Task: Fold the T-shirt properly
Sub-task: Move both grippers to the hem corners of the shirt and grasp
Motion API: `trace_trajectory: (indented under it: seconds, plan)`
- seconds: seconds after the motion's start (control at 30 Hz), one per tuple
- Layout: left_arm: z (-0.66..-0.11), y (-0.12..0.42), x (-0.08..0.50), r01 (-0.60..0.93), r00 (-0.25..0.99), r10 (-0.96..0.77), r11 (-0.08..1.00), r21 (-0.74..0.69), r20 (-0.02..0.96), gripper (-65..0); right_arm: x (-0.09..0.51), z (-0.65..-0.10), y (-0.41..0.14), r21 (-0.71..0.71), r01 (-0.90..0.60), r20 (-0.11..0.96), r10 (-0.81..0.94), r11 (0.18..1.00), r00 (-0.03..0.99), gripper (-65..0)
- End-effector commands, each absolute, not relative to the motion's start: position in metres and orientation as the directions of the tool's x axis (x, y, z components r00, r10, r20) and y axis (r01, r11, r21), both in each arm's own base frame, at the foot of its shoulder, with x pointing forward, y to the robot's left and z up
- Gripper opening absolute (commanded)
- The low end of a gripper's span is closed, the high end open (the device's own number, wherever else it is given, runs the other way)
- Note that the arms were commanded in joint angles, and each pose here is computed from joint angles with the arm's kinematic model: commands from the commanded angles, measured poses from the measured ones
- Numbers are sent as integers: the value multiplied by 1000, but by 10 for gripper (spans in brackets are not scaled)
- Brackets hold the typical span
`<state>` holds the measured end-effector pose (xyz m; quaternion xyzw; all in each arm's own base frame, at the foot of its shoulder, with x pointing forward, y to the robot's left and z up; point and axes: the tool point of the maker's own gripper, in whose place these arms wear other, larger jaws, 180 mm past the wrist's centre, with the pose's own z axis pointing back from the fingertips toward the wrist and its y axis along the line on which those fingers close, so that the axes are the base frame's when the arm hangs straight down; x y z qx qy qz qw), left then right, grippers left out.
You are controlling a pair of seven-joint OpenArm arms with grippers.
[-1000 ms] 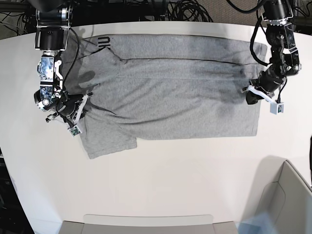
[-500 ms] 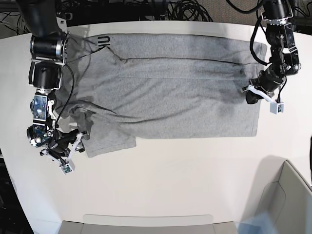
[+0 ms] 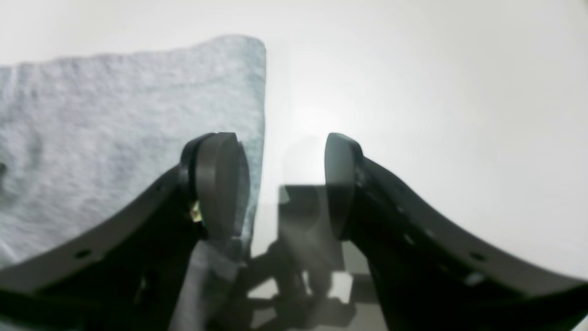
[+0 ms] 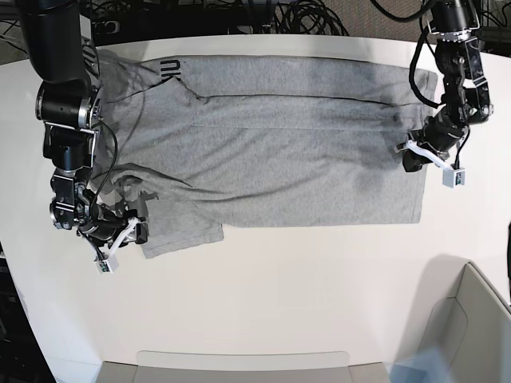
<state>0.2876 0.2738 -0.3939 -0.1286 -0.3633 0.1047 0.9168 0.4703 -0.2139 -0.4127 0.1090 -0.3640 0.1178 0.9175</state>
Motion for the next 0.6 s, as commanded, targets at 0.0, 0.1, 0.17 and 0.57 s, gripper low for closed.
trace_trajectory:
  seconds: [0.0,0.1,0.17,0.57]
  plan:
    - [-379,278,297,-79,683,274,949,-305,677,-650,477,-405,-207,112,-317,697,152,942,701,-347]
    - [-372,278,307,-71,665,274,949,-307,695,-650,471,-416,-189,110,-359,677,195,927,710,-347]
    - [-361,278,319,-61,642,274,949,-309,716,-650,462,-426,-185,107,-378,656,220,920,722,-347]
    - [-341,304,375,-113,579,350,929,-353,737,-330,452,-424,-164,147,-482,605,307,864,735,-347]
